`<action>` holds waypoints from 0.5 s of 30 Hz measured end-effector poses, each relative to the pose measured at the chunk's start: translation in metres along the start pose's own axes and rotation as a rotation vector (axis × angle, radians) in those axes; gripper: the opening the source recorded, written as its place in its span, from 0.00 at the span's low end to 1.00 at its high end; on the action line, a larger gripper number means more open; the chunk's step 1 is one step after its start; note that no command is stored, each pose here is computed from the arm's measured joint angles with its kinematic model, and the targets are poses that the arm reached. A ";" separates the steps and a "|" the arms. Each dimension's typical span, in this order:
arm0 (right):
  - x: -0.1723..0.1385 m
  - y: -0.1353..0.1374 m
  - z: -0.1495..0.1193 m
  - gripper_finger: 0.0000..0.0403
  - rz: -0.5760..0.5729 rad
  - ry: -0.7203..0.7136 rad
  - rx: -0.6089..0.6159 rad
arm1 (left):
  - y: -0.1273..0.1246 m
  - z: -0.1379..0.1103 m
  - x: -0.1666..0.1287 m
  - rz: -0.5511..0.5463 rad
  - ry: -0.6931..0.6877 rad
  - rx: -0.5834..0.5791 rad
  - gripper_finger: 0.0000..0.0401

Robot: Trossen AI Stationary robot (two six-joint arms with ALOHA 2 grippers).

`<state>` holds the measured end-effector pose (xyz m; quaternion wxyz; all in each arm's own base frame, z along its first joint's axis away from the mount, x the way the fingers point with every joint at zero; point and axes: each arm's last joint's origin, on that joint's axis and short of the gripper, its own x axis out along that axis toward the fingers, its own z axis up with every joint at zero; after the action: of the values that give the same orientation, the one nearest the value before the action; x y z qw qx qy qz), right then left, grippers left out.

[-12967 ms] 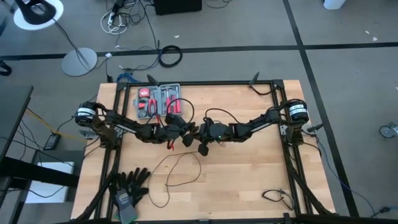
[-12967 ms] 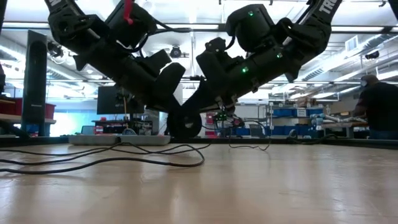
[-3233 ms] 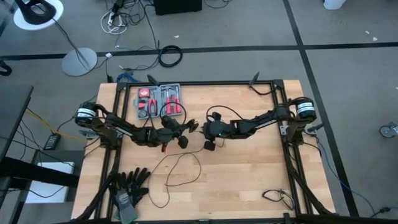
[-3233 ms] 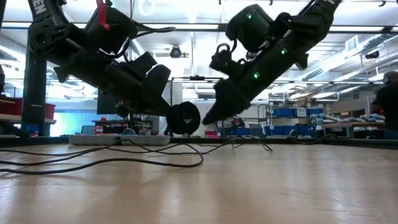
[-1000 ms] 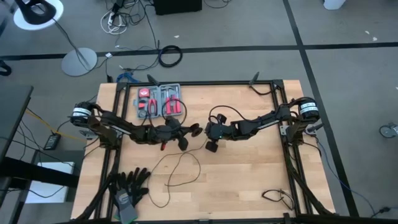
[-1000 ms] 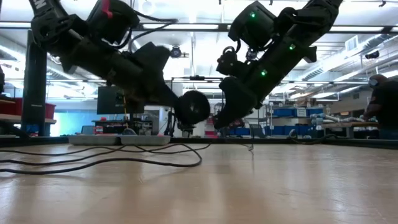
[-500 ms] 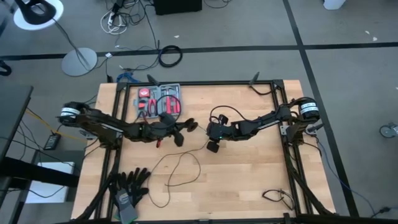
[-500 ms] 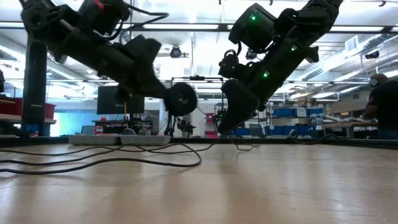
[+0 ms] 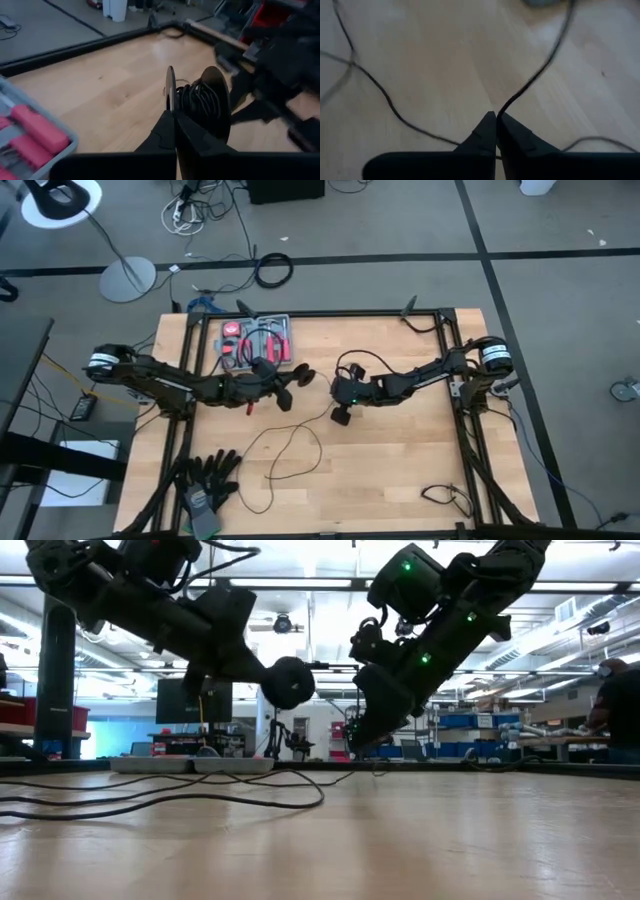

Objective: Coil cords
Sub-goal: Coil the black wire onto the spool

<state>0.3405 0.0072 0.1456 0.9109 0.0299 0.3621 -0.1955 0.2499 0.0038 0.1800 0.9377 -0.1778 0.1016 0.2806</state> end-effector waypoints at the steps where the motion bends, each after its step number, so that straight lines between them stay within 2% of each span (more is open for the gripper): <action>1: 0.000 0.001 0.002 0.02 0.006 -0.018 0.006 | -0.001 0.001 0.000 -0.005 -0.009 -0.007 0.00; 6: 0.016 0.007 0.004 0.01 0.088 -0.097 0.023 | -0.004 0.007 0.000 -0.050 -0.055 -0.042 0.00; 11: 0.043 0.015 -0.001 0.01 0.132 -0.049 0.025 | -0.005 0.007 0.000 -0.066 -0.058 -0.050 0.00; 15: 0.059 0.030 0.024 0.00 0.209 -0.101 -0.042 | -0.005 0.005 0.002 -0.064 -0.062 -0.073 0.00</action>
<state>0.4060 0.0109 0.1211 0.9438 0.0385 0.3149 -0.0929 0.2552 0.0028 0.1859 0.9417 -0.2065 0.0564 0.2595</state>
